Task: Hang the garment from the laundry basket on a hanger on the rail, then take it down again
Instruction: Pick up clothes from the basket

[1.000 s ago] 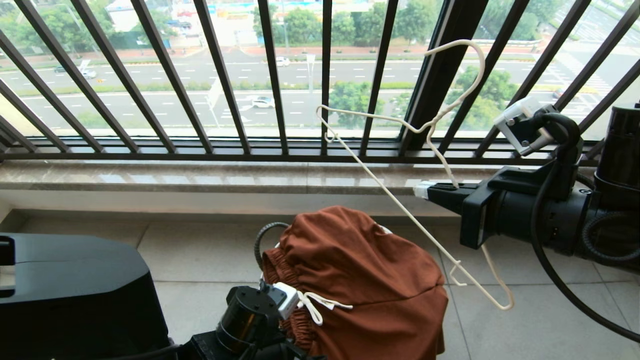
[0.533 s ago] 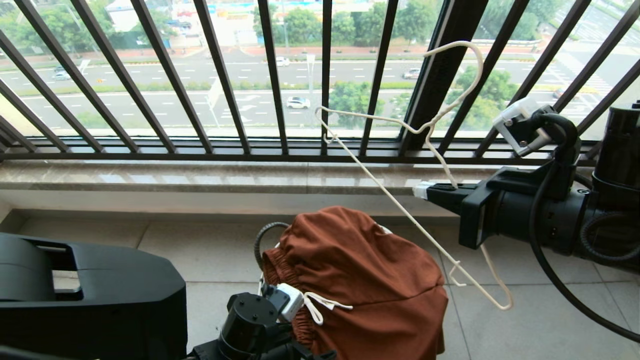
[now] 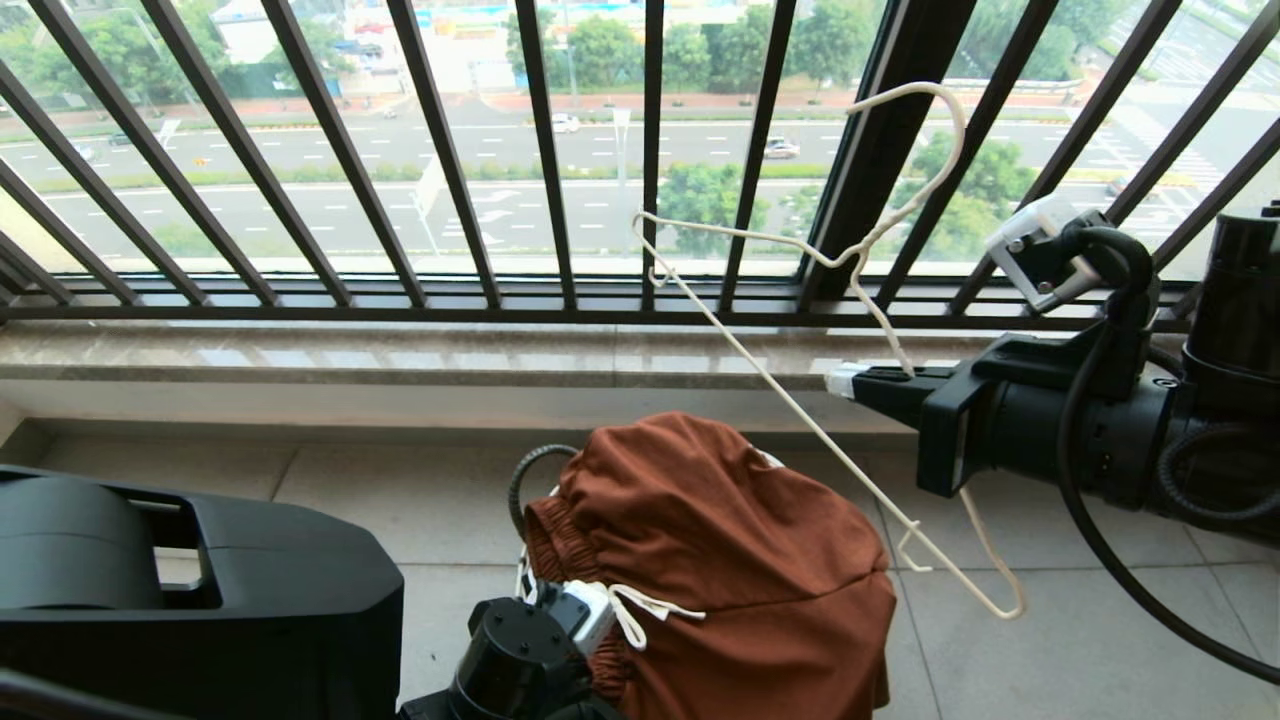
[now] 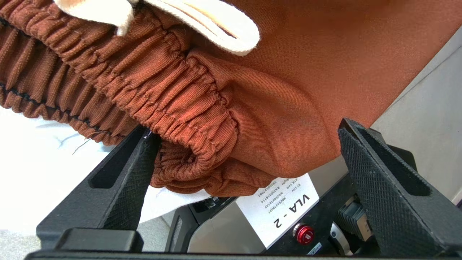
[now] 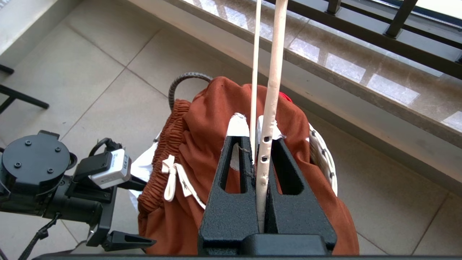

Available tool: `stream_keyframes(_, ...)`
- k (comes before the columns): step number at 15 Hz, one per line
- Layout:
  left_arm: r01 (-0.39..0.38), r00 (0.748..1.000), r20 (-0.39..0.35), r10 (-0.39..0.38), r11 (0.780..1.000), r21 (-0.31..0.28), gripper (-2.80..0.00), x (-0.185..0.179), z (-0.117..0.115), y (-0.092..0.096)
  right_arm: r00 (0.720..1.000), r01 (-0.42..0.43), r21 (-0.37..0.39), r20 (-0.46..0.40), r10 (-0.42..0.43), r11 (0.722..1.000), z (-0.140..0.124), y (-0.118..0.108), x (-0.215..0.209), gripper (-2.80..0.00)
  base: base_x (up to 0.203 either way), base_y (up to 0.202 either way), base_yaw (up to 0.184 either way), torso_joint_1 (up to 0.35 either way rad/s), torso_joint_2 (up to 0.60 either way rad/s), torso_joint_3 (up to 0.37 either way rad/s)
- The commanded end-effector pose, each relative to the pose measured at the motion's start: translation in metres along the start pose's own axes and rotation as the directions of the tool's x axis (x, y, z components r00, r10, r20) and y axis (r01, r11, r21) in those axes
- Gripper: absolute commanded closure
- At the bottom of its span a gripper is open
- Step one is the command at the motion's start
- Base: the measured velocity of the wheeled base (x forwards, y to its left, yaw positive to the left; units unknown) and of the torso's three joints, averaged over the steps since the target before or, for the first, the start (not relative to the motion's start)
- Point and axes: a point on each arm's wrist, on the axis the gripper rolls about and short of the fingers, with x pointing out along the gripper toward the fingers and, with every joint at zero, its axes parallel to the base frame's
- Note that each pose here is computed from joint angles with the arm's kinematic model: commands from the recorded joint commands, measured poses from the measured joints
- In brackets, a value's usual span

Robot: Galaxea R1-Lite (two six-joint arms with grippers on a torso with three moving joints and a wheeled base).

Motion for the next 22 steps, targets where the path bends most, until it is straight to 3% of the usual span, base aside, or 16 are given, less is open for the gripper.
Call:
stream_keyframes(1,0.003,1.000,0.008,-0.003,1.000,-0.001,-2.80,0.000,0.001,0.000,1.000,-0.002,0.000,-0.002,0.002,1.000,-0.001,0.000,0.001,0.00,0.000,0.000,0.000,0.000,0.00,0.000)
stream_keyframes(2,0.004,1.000,0.012,-0.004,1.000,-0.003,-2.80,0.000,0.002,-0.001,1.000,-0.002,-0.001,-0.001,0.002,1.000,-0.001,0.000,0.001,0.00,0.000,0.000,0.000,0.000,0.00,0.000)
stream_keyframes(3,0.004,1.000,0.015,-0.004,1.000,-0.002,0.00,0.000,0.002,-0.001,1.000,-0.002,0.000,-0.004,0.002,1.000,-0.001,0.000,0.002,0.00,0.000,0.000,0.000,0.000,0.00,0.000)
stream_keyframes(8,0.022,0.996,0.086,-0.022,1.000,0.004,0.00,0.003,-0.003,0.001,1.000,-0.002,0.000,-0.004,0.002,1.000,-0.001,0.000,0.002,0.00,0.000,0.000,0.000,0.000,0.00,0.000)
stream_keyframes(15,0.021,0.996,0.089,-0.021,1.000,0.005,0.00,-0.001,-0.002,0.001,1.000,0.002,-0.001,0.001,-0.002,1.000,0.000,-0.001,0.002,0.00,0.000,0.000,0.000,0.000,0.00,0.000)
stream_keyframes(19,0.041,0.983,0.177,-0.044,0.999,0.018,0.00,-0.038,0.021,-0.007,0.999,0.027,0.001,0.022,-0.027,1.000,0.004,-0.006,-0.002,0.00,0.000,0.000,0.000,0.000,0.00,0.000)
stream_keyframes(22,0.042,0.979,0.198,-0.044,0.999,0.013,0.00,-0.067,0.042,-0.013,0.997,0.062,0.003,0.053,-0.062,0.998,0.009,-0.014,-0.004,0.00,0.000,0.000,0.000,0.000,0.00,0.000)
